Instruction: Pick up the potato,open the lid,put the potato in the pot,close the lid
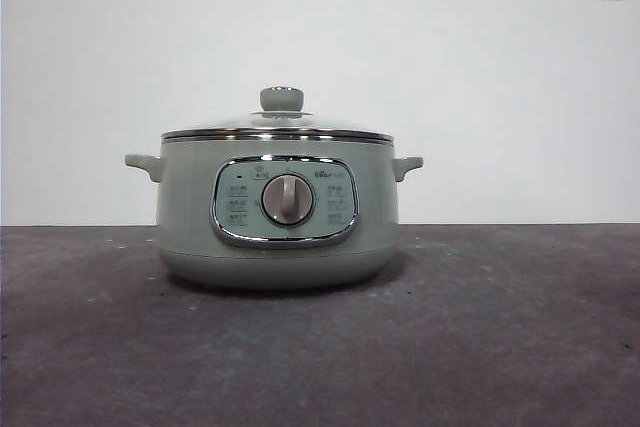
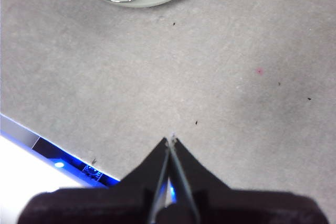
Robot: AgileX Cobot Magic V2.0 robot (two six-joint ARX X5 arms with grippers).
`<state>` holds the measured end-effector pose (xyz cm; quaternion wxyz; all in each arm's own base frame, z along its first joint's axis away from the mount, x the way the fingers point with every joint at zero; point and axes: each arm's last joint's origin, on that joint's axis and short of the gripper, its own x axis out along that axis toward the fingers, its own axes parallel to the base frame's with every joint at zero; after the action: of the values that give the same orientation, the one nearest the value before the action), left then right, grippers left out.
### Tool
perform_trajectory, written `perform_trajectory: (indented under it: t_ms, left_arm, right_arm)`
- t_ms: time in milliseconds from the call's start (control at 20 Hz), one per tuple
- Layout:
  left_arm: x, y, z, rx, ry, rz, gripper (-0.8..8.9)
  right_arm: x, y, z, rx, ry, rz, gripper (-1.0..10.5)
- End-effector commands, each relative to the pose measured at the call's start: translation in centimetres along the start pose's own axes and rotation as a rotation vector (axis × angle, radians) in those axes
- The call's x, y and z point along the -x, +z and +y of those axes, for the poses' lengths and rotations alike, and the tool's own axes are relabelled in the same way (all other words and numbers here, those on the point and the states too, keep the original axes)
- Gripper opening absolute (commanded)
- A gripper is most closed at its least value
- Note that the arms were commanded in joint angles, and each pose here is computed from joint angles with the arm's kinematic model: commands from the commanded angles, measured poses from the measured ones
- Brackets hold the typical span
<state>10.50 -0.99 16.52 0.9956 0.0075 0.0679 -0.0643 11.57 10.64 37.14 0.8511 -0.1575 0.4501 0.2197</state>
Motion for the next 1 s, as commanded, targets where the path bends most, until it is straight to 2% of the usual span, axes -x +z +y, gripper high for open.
perform_trajectory:
  t_ms: [50,300,1000]
  left_arm:
    - [0.07,-1.29,0.1,0.015,0.01,0.014,-0.03]
    - [0.74,-1.68,0.49,0.017,0.113,0.029,-0.03]
    - [0.32,-2.19,0.51,0.019,0.106,0.102,-0.03]
  right_arm:
    - [-0.2,0.0,0.01,0.006,-0.014,0.0,-0.1]
    - [-0.2,0.0,0.0,0.006,-0.016,-0.001,-0.1]
    - [-0.05,-0.02,-0.19,-0.002,-0.028,-0.016,0.0]
